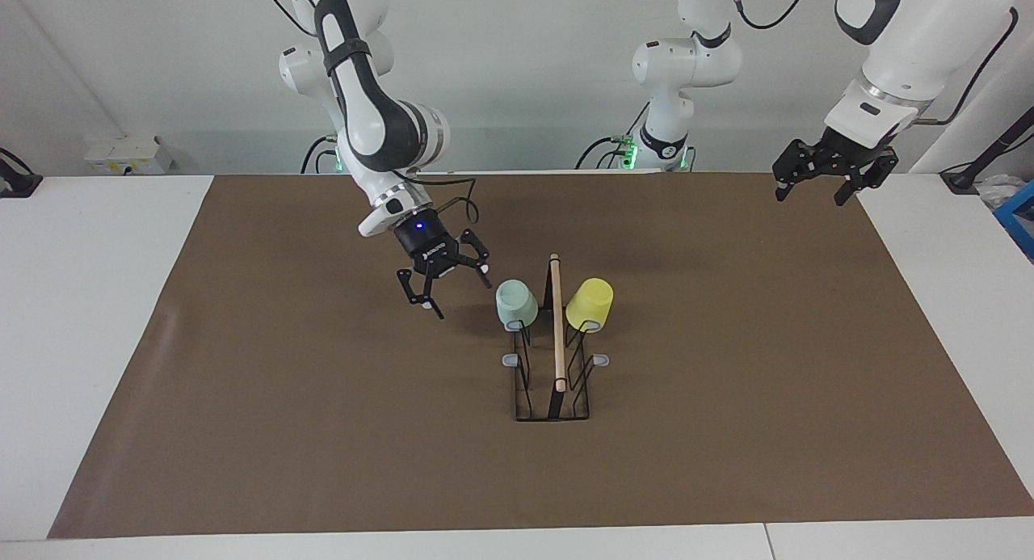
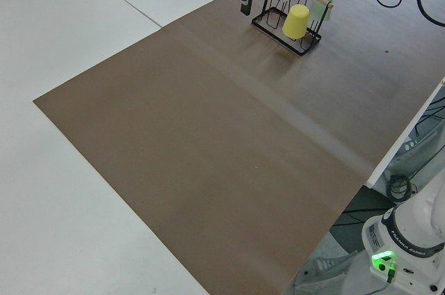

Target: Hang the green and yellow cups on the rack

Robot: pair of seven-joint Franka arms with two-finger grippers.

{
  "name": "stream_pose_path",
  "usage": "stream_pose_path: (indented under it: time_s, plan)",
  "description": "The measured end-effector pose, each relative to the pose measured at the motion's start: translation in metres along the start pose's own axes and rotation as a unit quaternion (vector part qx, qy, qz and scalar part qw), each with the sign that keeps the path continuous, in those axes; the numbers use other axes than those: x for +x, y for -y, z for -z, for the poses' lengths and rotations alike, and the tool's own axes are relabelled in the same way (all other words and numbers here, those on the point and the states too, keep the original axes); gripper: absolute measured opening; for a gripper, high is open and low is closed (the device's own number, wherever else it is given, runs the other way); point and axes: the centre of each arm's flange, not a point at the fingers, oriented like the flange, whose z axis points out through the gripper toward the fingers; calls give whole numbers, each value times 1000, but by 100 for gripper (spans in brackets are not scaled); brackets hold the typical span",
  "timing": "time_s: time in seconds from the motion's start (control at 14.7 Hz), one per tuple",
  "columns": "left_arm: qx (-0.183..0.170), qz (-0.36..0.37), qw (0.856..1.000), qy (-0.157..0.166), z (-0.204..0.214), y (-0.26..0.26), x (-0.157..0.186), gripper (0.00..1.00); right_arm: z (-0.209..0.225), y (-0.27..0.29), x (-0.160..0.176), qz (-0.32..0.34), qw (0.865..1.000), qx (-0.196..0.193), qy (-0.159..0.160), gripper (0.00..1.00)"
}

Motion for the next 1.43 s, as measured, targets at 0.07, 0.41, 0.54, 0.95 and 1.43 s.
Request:
stream_pose_path:
  time_s: [0.07,0.41,0.54,0.95,1.43]
  plan:
    - [0,0,1000,0,0,0,0,100,1,-5,2,6,1000,-1,-1,100]
    - [0,0,1000,0,0,0,0,100,2,-26,10,48,999,6,-8,100]
    - [0,0,1000,0,0,0,0,100,3,-33,14,71,997,9,-7,100]
    - [0,0,1000,0,0,0,0,100,8,-67,27,169,985,23,3,100]
    - [0,0,1000,0,0,0,0,100,17,-112,36,277,959,60,25,100]
